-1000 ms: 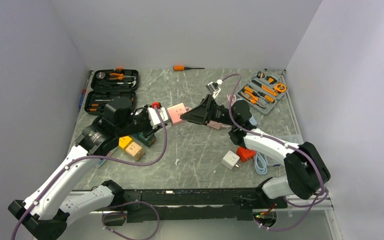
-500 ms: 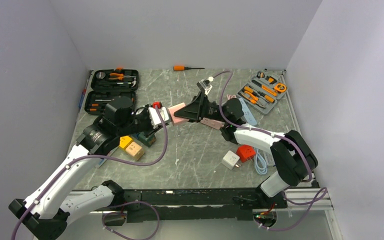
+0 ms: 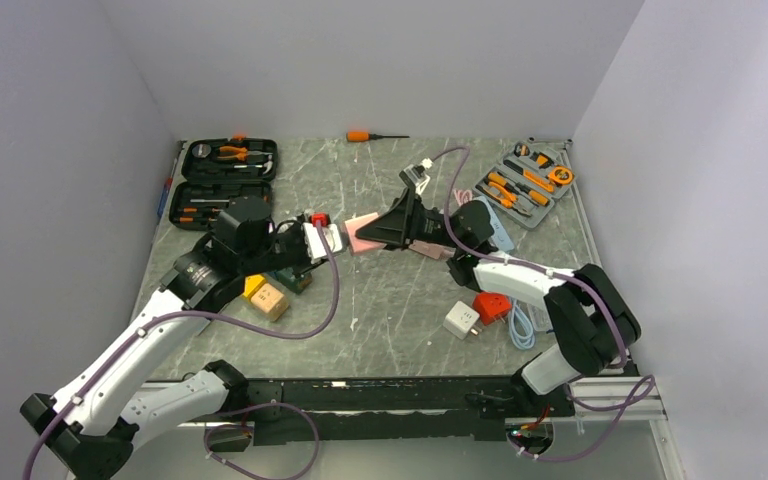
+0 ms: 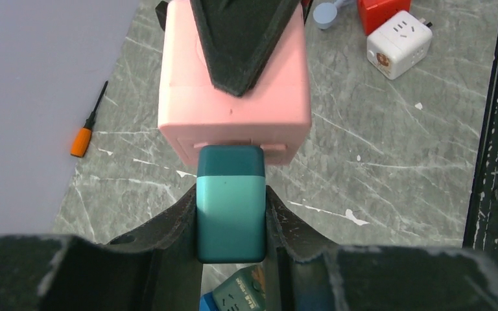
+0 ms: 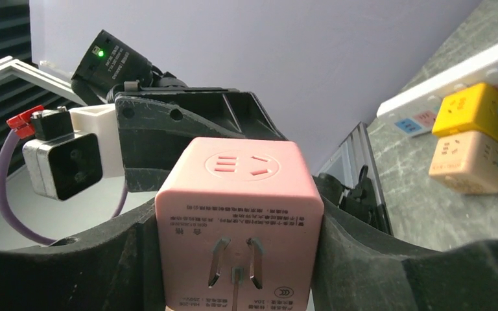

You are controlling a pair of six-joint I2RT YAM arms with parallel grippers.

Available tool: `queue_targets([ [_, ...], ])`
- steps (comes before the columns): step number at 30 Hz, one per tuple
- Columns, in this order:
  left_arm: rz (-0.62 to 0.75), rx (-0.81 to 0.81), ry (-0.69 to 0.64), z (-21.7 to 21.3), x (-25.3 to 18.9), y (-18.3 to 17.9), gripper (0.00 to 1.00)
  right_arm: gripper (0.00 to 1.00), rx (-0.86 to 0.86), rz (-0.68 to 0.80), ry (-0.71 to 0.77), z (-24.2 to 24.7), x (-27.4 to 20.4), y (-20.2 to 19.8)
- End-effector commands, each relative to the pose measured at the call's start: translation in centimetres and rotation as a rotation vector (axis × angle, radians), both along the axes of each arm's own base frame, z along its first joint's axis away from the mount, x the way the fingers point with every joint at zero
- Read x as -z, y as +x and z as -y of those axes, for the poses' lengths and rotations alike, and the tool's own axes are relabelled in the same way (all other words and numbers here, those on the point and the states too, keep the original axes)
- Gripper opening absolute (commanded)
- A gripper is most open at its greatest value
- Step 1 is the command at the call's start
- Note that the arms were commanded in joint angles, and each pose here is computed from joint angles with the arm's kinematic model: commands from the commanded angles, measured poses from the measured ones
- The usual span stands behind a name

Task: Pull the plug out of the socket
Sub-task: Remove the plug from the socket, then place the plug at the center of the board.

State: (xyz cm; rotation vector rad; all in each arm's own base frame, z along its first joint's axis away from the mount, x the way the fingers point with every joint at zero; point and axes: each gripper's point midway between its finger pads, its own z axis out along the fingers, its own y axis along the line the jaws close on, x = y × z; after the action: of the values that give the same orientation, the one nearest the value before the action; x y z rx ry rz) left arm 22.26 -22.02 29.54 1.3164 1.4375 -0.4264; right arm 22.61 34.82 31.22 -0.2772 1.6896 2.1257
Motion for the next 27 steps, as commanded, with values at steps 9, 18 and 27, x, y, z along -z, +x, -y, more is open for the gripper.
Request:
queue_targets([
  [9,0.082,-0.02,0.071,-1.8,0.6,0.2,0.0,0.0,0.197,0.114,-0.027,7.3,-1.0,1.5],
  [18,-0.047,-0.058,0.164,-2.1,3.8,0.7,0.0,0.0,0.473,0.009,-0.622,11.0,10.4,5.3],
  [27,-0.101,0.024,0.182,-0.4,4.2,0.0,0.0,0.0,0.588,-0.136,-1.166,14.6,22.4,4.8],
])
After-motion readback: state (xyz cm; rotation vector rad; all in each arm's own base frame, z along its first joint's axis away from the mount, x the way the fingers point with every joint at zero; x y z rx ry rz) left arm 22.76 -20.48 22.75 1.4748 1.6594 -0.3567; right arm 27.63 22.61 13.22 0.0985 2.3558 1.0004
